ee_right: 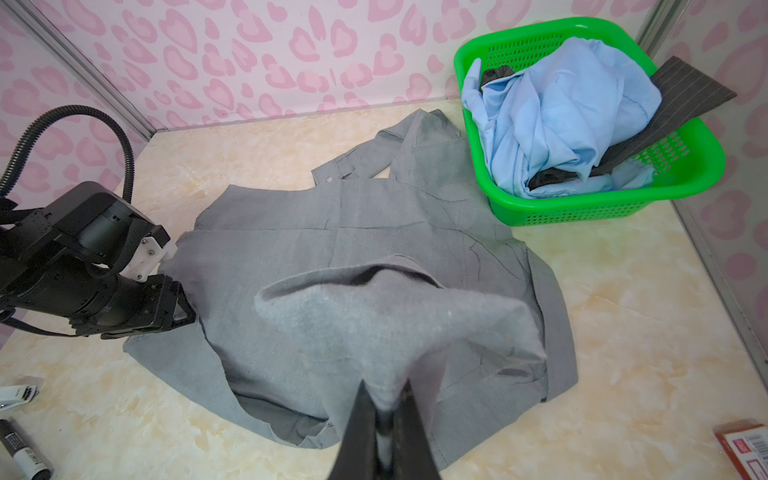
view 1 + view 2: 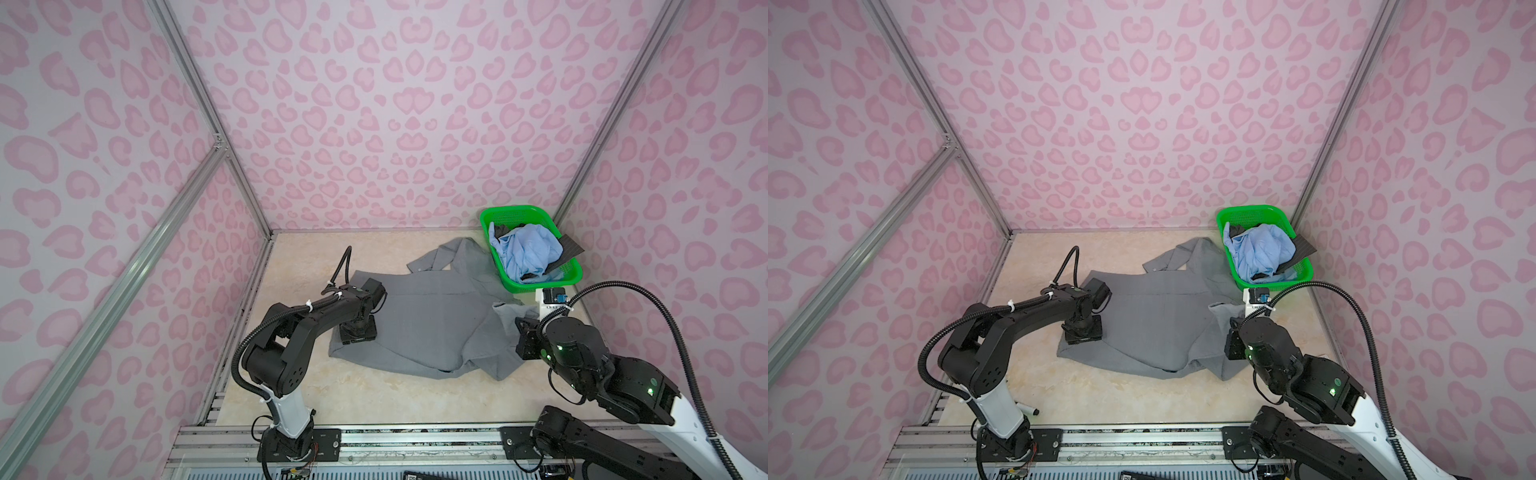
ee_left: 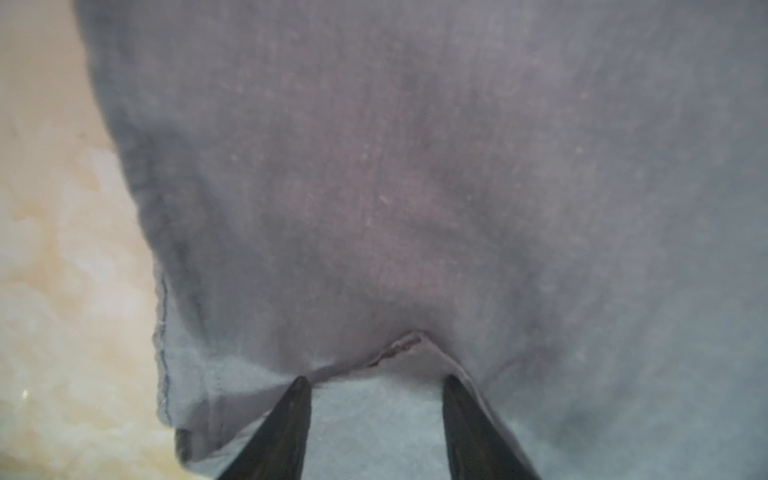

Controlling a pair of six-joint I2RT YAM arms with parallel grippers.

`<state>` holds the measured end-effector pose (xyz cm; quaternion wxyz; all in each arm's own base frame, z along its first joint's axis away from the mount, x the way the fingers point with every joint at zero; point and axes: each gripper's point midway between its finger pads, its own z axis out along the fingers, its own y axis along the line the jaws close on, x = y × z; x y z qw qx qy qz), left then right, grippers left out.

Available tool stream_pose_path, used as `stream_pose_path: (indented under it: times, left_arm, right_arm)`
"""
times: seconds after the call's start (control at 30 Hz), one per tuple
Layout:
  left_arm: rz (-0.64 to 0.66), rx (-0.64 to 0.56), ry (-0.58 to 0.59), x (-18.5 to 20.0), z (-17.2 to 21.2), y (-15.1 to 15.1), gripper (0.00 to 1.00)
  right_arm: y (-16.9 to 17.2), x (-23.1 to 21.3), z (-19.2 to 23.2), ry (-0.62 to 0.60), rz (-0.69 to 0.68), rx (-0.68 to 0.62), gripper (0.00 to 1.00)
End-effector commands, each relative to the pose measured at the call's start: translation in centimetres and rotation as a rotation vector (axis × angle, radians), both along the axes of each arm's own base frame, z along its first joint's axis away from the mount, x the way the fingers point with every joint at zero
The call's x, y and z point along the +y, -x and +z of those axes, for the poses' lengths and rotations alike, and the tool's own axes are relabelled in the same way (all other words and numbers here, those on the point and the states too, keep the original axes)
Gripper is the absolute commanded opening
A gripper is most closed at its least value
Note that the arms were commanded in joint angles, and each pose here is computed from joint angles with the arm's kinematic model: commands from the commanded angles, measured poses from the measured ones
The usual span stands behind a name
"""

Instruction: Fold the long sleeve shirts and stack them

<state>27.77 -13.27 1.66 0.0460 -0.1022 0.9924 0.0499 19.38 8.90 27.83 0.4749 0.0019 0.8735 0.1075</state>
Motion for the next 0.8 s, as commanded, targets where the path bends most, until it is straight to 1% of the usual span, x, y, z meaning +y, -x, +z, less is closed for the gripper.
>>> stream_pose_path:
  times: [0.0,0.07,0.1,0.13,0.17,0.3,0.37,0.43,0.47,0.5,0.53,0.57,0.77]
  left_arm:
    - [-0.002,0.016,-0.009,0.2,-0.6,0.4,0.45]
    - [-0.003,0.019,-0.017,0.4,-0.8,0.6,0.38]
    - [-0.006,0.018,-0.016,0.4,-0.8,0.7,0.37]
    - [-0.006,0.020,-0.017,0.5,-0.9,0.8,0.31]
    - [-0.006,0.019,-0.016,0.5,-0.9,0.8,0.29]
    - [-0.009,0.027,-0.009,0.5,-1.3,1.1,0.22]
    - [-0.010,0.029,-0.011,0.6,-1.4,1.3,0.20]
    - [-0.012,0.032,-0.015,0.7,-1.5,1.4,0.14]
    - [-0.012,0.030,-0.017,0.8,-1.5,1.5,0.13]
    - [-0.011,0.028,-0.021,0.9,-1.4,1.5,0.10]
    - [-0.011,0.028,-0.024,1.0,-1.2,1.5,0.05]
    - [-0.009,0.020,-0.023,1.0,-0.8,1.4,0.03]
    - [0.011,-0.101,-0.013,1.4,2.6,0.7,0.03]
  right_arm:
    - [-0.2,0.1,0.3,-0.014,-0.005,-0.014,0.00]
    - [-0.1,0.0,0.3,-0.011,-0.005,-0.015,0.00]
    - [-0.1,0.0,0.3,-0.011,-0.004,-0.014,0.00]
    - [-0.1,0.0,0.2,-0.010,-0.005,-0.013,0.00]
    - [-0.1,0.1,0.2,-0.012,-0.004,-0.013,0.00]
    - [-0.2,0.2,0.2,-0.015,-0.003,-0.013,0.00]
    - [-0.2,0.2,0.2,-0.015,-0.001,-0.009,0.00]
    - [-0.2,0.2,0.2,-0.015,-0.003,-0.010,0.00]
    - [-0.1,0.1,0.2,-0.015,-0.003,-0.009,0.00]
    - [-0.1,0.1,0.2,-0.016,-0.003,-0.010,0.00]
    - [-0.1,0.2,0.3,-0.016,-0.003,-0.011,0.00]
    - [-0.2,0.2,0.3,-0.017,-0.004,-0.011,0.00]
    - [-0.2,0.2,0.4,-0.014,-0.004,-0.011,0.00]
